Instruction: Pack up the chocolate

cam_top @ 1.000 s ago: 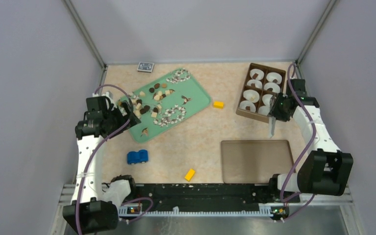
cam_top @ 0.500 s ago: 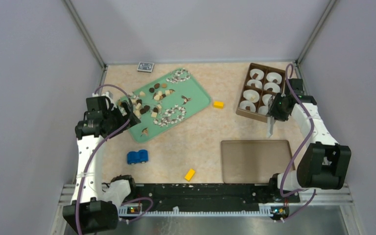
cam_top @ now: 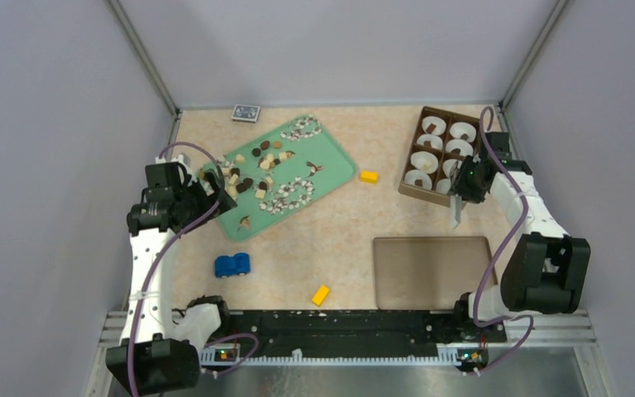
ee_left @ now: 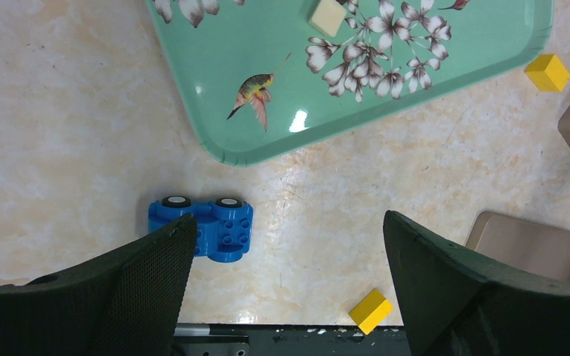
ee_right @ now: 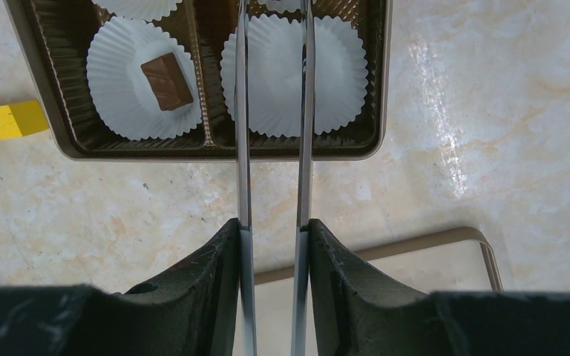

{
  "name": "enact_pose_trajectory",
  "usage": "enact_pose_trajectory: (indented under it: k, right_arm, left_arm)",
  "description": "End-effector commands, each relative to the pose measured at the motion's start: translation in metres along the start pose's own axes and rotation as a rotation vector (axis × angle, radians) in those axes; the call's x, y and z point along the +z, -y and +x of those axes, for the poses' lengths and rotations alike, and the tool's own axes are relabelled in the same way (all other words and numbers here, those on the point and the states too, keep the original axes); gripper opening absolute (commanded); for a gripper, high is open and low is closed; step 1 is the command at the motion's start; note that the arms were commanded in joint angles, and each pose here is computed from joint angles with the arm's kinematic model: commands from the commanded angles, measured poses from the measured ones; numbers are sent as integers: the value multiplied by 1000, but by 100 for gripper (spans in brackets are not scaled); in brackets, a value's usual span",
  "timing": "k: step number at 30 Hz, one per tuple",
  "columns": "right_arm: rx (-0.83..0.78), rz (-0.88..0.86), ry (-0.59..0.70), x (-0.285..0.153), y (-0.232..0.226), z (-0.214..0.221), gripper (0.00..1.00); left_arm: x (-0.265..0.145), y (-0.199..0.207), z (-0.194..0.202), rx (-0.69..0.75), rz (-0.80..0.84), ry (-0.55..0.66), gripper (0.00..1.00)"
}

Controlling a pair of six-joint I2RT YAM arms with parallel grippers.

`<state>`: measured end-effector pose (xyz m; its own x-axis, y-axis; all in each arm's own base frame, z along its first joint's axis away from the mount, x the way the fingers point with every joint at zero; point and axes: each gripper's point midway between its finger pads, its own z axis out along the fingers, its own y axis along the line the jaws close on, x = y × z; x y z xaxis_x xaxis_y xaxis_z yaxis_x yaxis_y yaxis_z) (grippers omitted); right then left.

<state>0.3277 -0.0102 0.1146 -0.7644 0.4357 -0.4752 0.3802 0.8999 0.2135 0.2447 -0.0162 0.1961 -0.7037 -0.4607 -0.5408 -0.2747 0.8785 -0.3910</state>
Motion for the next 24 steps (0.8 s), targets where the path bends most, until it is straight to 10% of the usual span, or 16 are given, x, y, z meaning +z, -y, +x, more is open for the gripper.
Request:
enact_pose_trajectory:
  k: [1, 24]
  right_arm:
    - [11, -28, 43, 3, -6, -14, 35]
    - [7, -68, 191, -47, -17, -47, 35]
  left_arm:
    - [-3, 5, -15, 35, 12, 61, 99]
    - [-5, 8, -19, 32, 21, 64, 99]
